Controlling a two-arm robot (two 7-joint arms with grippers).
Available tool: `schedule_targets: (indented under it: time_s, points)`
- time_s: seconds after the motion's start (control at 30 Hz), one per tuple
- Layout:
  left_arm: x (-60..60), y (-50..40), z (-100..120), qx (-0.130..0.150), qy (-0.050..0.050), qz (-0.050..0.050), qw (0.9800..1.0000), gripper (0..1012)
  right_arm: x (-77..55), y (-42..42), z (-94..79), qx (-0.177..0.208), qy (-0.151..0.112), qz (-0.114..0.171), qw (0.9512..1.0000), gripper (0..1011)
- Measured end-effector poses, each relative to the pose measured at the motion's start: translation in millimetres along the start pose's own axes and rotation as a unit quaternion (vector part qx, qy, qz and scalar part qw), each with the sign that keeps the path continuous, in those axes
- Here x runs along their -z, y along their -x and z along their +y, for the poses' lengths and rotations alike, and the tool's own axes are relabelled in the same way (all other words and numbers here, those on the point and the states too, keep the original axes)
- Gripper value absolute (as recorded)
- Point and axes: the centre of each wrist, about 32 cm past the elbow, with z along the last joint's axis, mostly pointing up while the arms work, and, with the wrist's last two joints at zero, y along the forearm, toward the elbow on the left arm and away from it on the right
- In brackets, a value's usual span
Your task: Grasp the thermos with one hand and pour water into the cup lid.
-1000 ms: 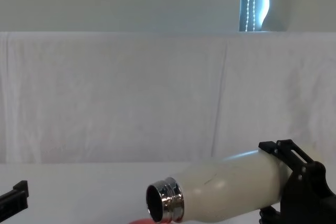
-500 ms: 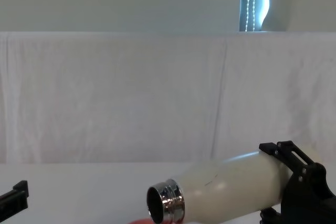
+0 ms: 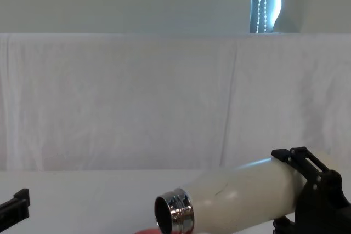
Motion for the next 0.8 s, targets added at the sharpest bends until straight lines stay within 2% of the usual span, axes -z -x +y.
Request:
schedule_targets:
  time_s: [0.8]
  points:
    - [0.0, 0.0, 0.0, 0.0, 0.0, 0.0, 1.0, 1001, -0.1, -0.4, 0.2, 0.003, 0.0, -0.004, 1.0, 959]
